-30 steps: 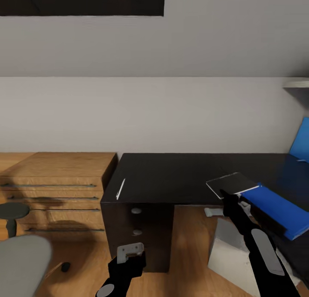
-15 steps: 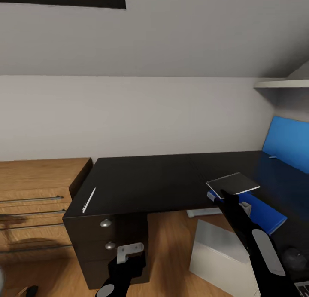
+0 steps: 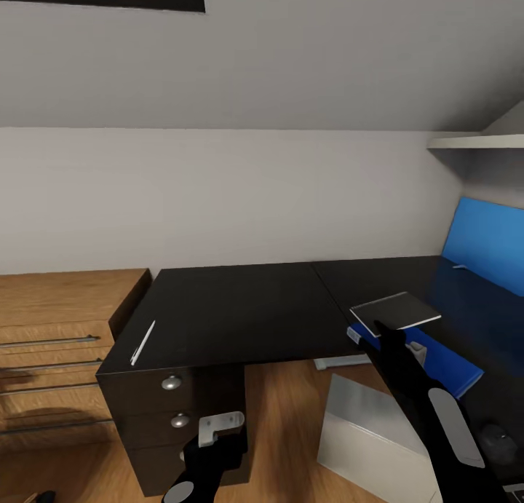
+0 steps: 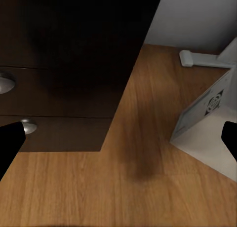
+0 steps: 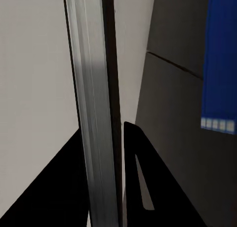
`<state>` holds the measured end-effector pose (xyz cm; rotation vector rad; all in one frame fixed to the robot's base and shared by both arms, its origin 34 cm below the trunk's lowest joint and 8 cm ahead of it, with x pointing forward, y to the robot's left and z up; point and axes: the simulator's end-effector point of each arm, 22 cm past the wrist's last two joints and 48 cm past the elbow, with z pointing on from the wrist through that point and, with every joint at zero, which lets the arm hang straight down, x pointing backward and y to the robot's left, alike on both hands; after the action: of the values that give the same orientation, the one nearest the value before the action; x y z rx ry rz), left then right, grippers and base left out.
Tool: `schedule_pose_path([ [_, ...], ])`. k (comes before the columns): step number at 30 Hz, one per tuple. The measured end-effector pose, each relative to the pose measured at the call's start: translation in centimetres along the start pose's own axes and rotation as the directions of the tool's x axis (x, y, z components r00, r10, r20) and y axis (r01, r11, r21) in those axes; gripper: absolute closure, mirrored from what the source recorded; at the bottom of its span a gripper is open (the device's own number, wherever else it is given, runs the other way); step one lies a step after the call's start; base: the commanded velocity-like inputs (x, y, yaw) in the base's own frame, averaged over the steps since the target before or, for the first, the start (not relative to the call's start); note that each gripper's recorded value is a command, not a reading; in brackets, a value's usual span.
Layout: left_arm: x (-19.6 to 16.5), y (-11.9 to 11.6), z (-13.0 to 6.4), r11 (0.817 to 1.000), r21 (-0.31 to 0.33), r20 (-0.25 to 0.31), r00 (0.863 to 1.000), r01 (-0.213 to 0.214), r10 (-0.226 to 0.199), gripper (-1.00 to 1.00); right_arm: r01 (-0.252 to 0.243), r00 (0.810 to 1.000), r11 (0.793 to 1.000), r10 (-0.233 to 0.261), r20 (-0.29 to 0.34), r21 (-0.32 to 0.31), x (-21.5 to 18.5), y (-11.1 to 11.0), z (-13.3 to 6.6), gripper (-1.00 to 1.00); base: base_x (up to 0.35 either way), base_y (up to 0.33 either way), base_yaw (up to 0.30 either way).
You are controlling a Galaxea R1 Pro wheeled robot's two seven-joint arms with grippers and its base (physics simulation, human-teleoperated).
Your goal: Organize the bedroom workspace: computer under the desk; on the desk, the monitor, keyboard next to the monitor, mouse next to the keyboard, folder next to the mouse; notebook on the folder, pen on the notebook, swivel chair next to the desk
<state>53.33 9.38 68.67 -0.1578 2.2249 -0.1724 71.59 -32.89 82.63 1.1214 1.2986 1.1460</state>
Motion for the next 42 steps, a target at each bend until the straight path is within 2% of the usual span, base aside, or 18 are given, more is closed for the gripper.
schedule_pose_path([
  [3,0.0,0.0,0.0,1.000,0.001,0.000,1.000,0.000,0.000,-1.00,-0.002,1.000,1.000,0.002,0.002,0.001,-0.1,0.0,0.0,1.00,0.001,-0.001,0.000],
  [9,0.0,-0.1,0.0,1.000,0.003,0.000,1.000,0.001,-0.001,-1.00,-0.042,0.999,0.999,0.042,0.005,-0.008,-0.1,0.1,0.0,1.00,0.000,0.000,0.000],
  [16,0.0,-0.1,0.0,1.000,0.003,-0.001,1.000,0.001,-0.001,-1.00,-0.050,0.999,0.999,0.050,0.004,-0.007,0.2,0.0,0.0,1.00,-0.001,-0.023,0.000],
  [21,0.0,-0.2,0.0,1.000,0.008,-0.002,1.000,0.001,-0.001,-1.00,-0.054,0.999,0.999,0.054,0.006,0.002,0.4,-0.2,0.0,1.00,-0.079,-0.217,0.000],
  [23,0.0,-0.2,0.0,1.000,0.008,-0.002,1.000,0.001,-0.001,-1.00,-0.056,0.998,0.998,0.055,0.011,0.019,0.2,-0.7,-0.1,1.00,-0.072,-0.154,0.000],
  [24,0.0,-0.2,0.0,1.000,0.008,-0.001,1.000,0.002,-0.002,-1.00,-0.059,0.998,0.997,0.057,0.029,0.057,-0.6,-1.6,-0.3,1.00,-0.030,-0.066,0.000],
  [27,0.0,-0.2,0.0,1.000,0.007,-0.001,1.000,0.001,-0.001,-1.00,-0.076,0.996,0.994,0.072,0.049,0.081,-1.5,-2.0,-0.5,1.00,-0.011,-0.024,0.000],
  [34,0.0,-0.1,0.0,1.000,0.003,0.000,1.000,0.001,-0.001,-1.00,-0.075,0.996,0.989,0.068,0.059,0.131,-1.8,-2.5,-0.7,1.00,-0.001,-0.002,0.000],
  [42,0.0,-0.1,0.0,1.000,0.003,-0.001,1.000,0.001,-0.001,-1.00,-0.075,0.996,0.986,0.067,0.058,0.146,-1.7,-2.7,-0.7,1.00,0.000,0.000,0.000],
])
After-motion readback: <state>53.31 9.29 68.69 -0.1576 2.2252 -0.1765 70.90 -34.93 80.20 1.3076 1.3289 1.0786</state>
